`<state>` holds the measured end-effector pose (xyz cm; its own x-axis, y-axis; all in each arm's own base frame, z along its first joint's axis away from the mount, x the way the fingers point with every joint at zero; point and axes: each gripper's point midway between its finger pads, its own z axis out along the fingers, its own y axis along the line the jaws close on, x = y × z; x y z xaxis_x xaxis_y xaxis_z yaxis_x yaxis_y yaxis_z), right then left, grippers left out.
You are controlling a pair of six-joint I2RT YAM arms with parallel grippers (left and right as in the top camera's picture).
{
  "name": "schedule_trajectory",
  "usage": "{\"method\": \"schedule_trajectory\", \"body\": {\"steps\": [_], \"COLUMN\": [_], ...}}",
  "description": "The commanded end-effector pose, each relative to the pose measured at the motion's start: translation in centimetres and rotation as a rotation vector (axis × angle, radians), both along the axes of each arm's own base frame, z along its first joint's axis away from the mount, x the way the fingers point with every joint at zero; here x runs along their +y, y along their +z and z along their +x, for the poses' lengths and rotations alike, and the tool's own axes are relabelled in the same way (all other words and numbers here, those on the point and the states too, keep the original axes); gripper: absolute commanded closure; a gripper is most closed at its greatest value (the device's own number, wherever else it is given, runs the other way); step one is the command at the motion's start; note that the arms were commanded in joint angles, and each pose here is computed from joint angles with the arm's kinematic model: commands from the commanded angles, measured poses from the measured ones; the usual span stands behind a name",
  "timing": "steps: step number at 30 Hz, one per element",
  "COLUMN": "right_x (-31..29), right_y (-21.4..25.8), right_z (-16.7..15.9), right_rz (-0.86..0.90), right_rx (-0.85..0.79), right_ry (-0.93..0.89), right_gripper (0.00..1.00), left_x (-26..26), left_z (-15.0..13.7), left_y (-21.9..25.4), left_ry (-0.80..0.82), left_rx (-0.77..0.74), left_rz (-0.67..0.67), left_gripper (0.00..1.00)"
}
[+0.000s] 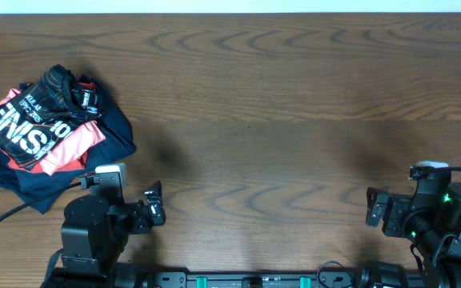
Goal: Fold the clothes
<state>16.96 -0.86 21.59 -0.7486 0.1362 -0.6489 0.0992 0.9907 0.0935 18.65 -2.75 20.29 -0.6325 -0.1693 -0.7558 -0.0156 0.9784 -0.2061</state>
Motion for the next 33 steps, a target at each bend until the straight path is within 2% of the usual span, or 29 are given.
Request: {"method": "schedule_trajectory", "body": {"steps": [1,12,17,27,33], "right_x": [-0.1,0.2,1.1,2.7,3.0], "right_y": [-0.2,0.6,2.3,1.6,2.0], "right_z": [-0.1,-0.5,0.3,1.2,3.5], "right_rz": [-0.013,-0.032,-0.097,-0.127,-0.135], "right_rx": [0.007,-0.053,-0.266,-0.647,-0.764], "right_ry": [0.005,0.025,0.115,0.195,0.201], "right_gripper": [0.01,0.01,0.01,0.01,0.01], "left_x": [0.2,0.2,0.2,0.2,0.2], "left_z": [0.0,0.0,0.0,0.0,0.0], "left_y": [0.0,0.0,0.0,0.0,0.0], "left_ry": [0.017,0.017,0.017,0.017,0.017], "left_rx": [-0.003,-0.003,-0.003,-0.003,-0.003], "left_rz": [0.000,0.000,0.000,0.000,0.000], "left_gripper": [0.02,0.02,0.02,0.02,0.02]}}
